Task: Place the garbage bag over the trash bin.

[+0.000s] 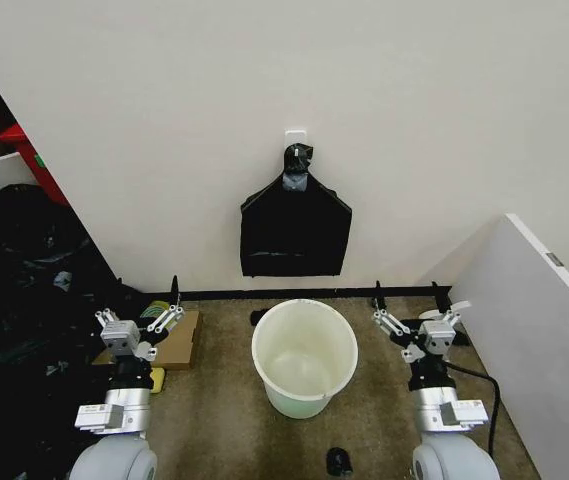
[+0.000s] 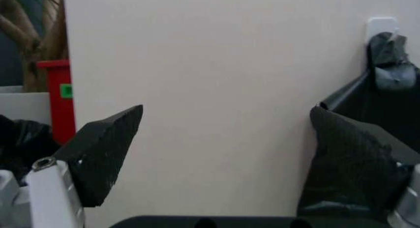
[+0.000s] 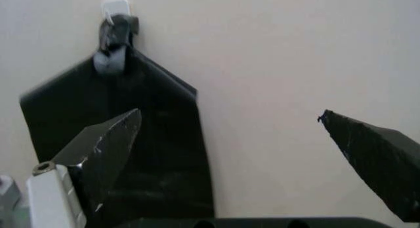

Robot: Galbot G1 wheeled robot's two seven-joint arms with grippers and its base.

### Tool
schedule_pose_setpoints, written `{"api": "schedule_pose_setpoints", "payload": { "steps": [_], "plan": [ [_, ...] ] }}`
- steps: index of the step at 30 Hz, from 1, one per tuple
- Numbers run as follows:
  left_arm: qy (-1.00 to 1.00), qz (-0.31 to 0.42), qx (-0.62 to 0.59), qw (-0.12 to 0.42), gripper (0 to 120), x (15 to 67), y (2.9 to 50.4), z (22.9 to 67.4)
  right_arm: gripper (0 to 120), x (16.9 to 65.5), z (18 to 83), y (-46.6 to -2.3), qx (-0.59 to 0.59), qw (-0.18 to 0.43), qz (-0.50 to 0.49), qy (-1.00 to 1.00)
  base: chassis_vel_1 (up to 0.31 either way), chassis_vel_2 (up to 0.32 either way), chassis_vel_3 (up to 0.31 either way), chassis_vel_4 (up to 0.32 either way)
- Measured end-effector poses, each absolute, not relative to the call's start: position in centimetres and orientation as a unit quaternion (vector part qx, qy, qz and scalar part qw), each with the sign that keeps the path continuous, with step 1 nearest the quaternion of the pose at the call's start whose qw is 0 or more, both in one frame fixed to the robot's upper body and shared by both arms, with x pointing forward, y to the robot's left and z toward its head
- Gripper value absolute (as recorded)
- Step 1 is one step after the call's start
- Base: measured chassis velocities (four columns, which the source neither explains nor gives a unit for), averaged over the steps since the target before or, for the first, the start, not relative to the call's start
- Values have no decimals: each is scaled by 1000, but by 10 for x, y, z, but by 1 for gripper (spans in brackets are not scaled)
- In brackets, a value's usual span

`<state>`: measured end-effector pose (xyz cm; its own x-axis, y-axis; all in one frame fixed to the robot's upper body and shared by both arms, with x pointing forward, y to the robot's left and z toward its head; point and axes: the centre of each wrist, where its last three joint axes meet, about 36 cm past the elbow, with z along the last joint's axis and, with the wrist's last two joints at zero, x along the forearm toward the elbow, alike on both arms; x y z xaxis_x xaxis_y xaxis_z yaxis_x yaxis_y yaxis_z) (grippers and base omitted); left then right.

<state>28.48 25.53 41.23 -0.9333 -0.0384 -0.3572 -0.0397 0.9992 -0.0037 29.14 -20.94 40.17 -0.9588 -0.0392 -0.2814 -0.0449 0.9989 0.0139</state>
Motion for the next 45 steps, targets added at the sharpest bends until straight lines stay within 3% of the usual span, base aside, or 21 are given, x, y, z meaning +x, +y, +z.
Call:
{"api": "schedule_pose_setpoints", "payload": {
  "steps": [5, 9, 10, 15, 22, 30, 33, 40, 45],
  "plan": [
    [982, 4, -30, 185, 100, 283, 259, 415, 100, 327, 398, -199, -45, 141, 66, 987, 0, 0, 0, 0],
    [982, 10, -37, 187, 100, 283, 264, 416, 100, 378, 401, -168, -90, 135, 200, 966, 0, 0, 0, 0],
    [982, 10, -37, 187, 100, 283, 264, 416, 100, 378, 401, -168, -90, 135, 200, 966, 0, 0, 0, 0],
    [983, 9, -41, 181, 100, 283, 265, 415, 100, 417, 433, -119, -163, 115, 379, 903, 0, 0, 0, 0],
    [983, 8, -50, 176, 100, 283, 265, 412, 100, 463, 438, -86, -176, 76, 468, 863, 0, 0, 0, 0],
    [983, 4, -63, 170, 100, 286, 265, 404, 100, 509, 444, -77, -173, 73, 478, 858, 0, 0, 0, 0],
    [983, 2, -65, 169, 100, 288, 264, 402, 95, 519, 446, -78, -171, 74, 479, 858, 0, 0, 0, 0],
    [984, -1, -71, 166, 100, 295, 264, 395, 65, 543, 449, -75, -168, 83, 485, 854, 0, 0, 0, 0],
    [984, -2, -73, 165, 100, 298, 263, 393, 50, 547, 452, -72, -170, 92, 491, 849, 0, 0, 0, 0]
  ]
}}
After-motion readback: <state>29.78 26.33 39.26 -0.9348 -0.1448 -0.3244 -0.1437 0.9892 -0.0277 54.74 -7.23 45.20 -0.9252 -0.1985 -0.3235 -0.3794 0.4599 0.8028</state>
